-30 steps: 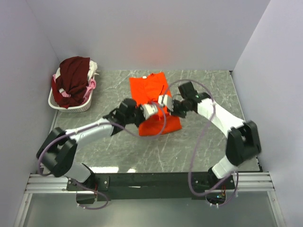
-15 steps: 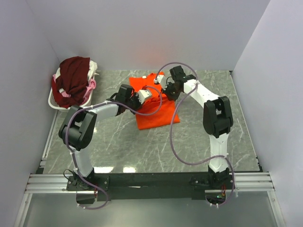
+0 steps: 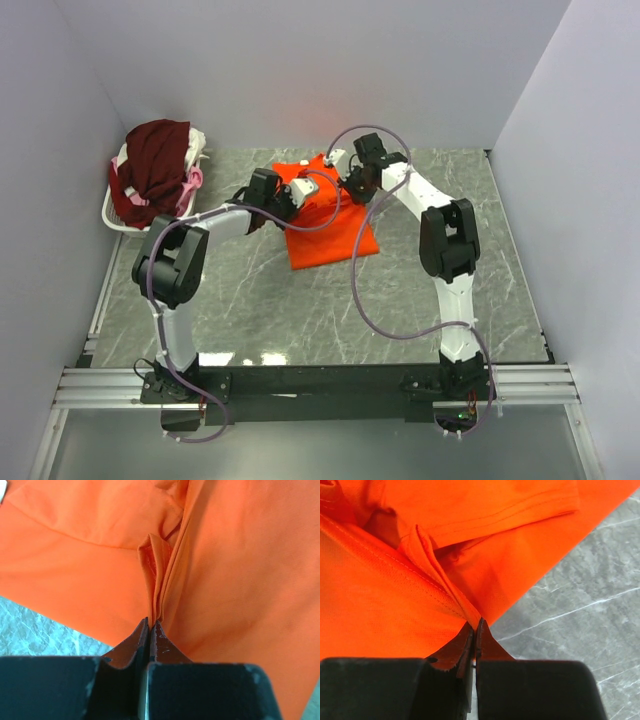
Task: Fold and stack the t-shirts
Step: Fold the tshirt
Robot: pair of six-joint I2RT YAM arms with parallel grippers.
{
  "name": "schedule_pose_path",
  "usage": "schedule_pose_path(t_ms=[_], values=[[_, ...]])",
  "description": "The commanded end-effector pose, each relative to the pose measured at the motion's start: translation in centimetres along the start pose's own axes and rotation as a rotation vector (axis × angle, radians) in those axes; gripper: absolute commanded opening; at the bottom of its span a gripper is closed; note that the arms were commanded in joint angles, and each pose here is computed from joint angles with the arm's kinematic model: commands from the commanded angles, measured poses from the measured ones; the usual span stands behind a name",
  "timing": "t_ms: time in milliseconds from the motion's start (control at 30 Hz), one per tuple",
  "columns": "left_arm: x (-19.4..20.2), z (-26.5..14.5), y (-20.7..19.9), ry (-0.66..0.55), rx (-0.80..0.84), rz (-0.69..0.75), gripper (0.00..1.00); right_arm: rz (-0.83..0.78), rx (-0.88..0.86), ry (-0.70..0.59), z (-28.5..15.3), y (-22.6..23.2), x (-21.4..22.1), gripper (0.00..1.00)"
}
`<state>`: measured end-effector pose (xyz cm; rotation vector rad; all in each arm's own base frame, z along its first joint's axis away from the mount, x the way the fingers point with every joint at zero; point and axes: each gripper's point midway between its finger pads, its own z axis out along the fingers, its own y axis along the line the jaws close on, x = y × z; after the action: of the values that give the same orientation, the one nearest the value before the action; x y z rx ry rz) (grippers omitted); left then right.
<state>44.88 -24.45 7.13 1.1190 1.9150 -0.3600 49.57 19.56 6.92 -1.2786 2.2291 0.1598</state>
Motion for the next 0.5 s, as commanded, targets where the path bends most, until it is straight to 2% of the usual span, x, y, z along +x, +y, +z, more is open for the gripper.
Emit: schedule_pose_path(t_ms=[0, 67, 100, 133, 200, 233, 300, 333, 367, 400, 433, 467], values=[[-1.6, 0.5, 1.9, -0.034, -0.049, -0.006, 0.03, 0.048, 0.099, -0.052, -0.4, -2.8, -2.2, 0.00], [-1.6, 0.6, 3.8, -0.021, -0.154, -0.054, 0.16, 0.099, 0.141, -0.074, -0.2, -3.7, -2.9, 0.20], [-1.0, -0.1, 5.9, 0.010, -0.285, -0.078, 0.30, 0.126, 0.213, -0.063, -0.3, -5.0, -2.9, 0.43], [-2.0, -1.1, 7.1, -0.021, -0.359, -0.094, 0.52, 0.209, 0.265, -0.075, -0.5, -5.9, -3.2, 0.51], [-3.7, -3.0, 8.8, -0.090, -0.473, -0.097, 0.61, 0.265, 0.328, -0.125, -2.0, -7.5, -4.6, 0.60], [-6.0, -5.7, 10.0, -0.149, -0.552, -0.095, 0.69, 0.296, 0.333, -0.148, -2.6, -7.6, -5.2, 0.64], [-7.8, -8.1, 9.9, -0.209, -0.575, -0.076, 0.72, 0.314, 0.318, -0.192, -5.1, -8.0, -5.5, 0.66], [-10.1, -10.7, 9.5, -0.273, -0.575, -0.058, 0.72, 0.295, 0.247, -0.231, -5.8, -7.3, -6.1, 0.67], [-11.0, -11.4, 8.5, -0.300, -0.525, -0.022, 0.72, 0.275, 0.183, -0.236, -6.6, -6.5, -5.7, 0.67], [-10.3, -11.4, 6.8, -0.283, -0.453, -0.002, 0.72, 0.262, 0.135, -0.256, -8.6, -6.3, -4.7, 0.68], [-11.5, -13.3, 5.4, -0.322, -0.408, 0.040, 0.72, 0.155, 0.048, -0.286, -9.4, -5.1, -4.4, 0.68], [-11.8, -13.2, 2.8, -0.347, -0.282, 0.123, 0.72, 0.094, -0.124, -0.330, -10.3, -1.9, -4.1, 0.68]])
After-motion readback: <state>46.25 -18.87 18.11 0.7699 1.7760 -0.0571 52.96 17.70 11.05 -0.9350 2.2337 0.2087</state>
